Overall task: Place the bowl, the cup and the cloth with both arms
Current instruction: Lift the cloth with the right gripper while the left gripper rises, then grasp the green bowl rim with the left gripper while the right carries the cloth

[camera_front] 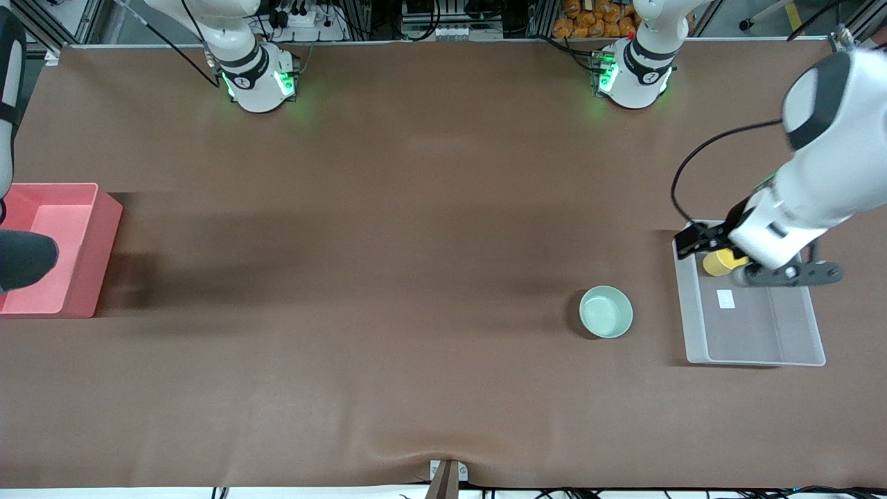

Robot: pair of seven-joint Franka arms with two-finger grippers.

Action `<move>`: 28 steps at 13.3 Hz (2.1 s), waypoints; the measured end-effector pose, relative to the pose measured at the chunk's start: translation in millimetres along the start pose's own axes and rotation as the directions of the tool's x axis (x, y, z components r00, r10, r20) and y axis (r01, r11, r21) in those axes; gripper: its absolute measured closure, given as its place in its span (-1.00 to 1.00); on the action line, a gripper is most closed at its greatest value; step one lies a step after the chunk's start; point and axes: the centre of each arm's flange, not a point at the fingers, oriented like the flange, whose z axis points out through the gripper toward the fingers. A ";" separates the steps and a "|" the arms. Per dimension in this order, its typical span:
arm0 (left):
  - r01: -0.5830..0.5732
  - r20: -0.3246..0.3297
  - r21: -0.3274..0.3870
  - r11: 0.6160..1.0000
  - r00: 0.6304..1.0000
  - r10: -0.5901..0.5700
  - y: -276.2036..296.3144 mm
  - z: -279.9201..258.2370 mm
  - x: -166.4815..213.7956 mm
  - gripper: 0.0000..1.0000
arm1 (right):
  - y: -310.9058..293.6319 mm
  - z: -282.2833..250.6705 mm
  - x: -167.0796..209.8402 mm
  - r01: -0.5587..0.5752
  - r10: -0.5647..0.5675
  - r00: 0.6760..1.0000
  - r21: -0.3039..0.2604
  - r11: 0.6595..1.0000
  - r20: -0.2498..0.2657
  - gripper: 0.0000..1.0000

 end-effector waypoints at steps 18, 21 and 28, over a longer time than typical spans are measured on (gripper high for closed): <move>-0.013 0.067 0.000 1.000 0.998 0.013 25.9 285.7 44.6 -0.49 | 63.8 138.4 -38.3 0.008 0.030 0.967 -0.149 0.989 0.253 0.75; 0.015 0.076 -0.007 1.000 0.997 -0.014 33.3 295.1 42.4 0.14 | 50.5 171.3 -33.8 -0.005 0.026 0.962 -0.080 0.997 0.271 0.75; 0.034 0.011 -0.018 0.999 0.999 -0.034 44.4 259.8 54.7 0.92 | 39.8 255.2 -30.5 -0.032 0.028 0.959 0.013 0.999 0.281 0.75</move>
